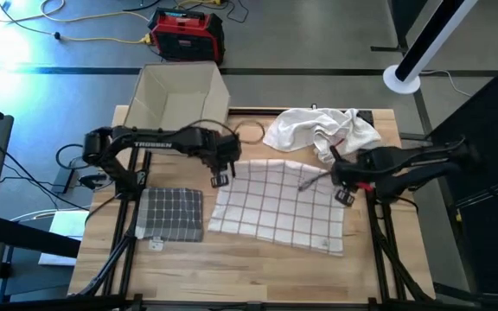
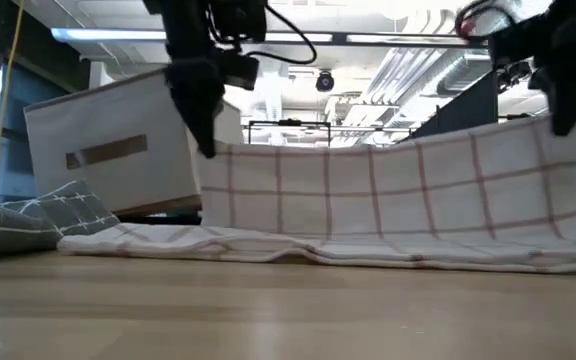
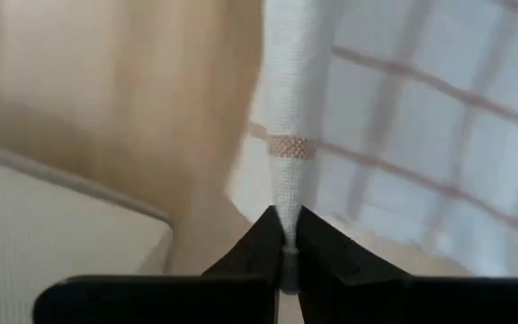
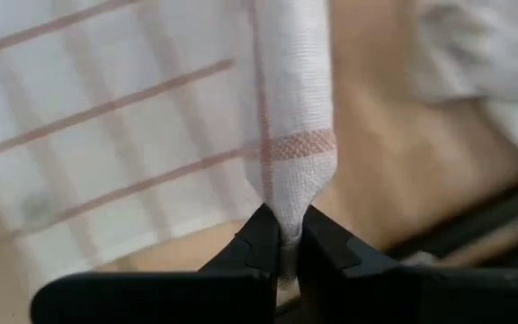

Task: Fold towel
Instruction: Fold the bottom white towel

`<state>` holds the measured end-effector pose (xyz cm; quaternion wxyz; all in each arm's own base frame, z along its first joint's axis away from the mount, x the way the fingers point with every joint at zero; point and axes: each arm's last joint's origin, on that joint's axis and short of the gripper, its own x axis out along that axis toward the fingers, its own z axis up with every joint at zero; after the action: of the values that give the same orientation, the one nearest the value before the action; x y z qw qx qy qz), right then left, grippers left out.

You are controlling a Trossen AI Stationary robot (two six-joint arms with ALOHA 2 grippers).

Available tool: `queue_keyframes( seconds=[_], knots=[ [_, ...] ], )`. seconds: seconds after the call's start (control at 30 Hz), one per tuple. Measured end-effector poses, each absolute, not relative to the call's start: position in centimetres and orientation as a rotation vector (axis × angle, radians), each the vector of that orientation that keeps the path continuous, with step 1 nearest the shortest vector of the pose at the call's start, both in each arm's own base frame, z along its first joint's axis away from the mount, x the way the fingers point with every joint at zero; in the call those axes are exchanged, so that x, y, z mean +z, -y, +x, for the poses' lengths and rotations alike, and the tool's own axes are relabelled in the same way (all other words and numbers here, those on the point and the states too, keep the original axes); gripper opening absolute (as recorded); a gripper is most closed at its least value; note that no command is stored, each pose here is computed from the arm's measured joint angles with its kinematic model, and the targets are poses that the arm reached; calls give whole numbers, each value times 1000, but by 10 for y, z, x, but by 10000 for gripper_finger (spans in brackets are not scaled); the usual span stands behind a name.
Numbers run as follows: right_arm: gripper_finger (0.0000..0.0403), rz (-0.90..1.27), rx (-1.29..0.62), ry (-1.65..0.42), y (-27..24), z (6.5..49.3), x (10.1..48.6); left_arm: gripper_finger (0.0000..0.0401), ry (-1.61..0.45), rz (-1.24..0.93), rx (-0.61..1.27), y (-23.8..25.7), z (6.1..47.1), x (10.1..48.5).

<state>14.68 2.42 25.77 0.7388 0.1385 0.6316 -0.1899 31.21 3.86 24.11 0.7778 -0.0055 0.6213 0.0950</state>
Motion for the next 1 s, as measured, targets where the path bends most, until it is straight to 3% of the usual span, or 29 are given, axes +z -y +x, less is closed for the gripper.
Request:
queue_keyframes(
  seconds=[0.33,0.6,1.0],
  knots=[
    [10,264,-88,-1309,-104,154,248,9,-1344,76,131,37,311,239],
    [10,81,-91,-1443,-138,147,222,9,-1355,144,141,46,312,234],
    [10,34,36,-1521,-156,147,209,10,-1445,-7,-128,65,323,207]
  ],
)
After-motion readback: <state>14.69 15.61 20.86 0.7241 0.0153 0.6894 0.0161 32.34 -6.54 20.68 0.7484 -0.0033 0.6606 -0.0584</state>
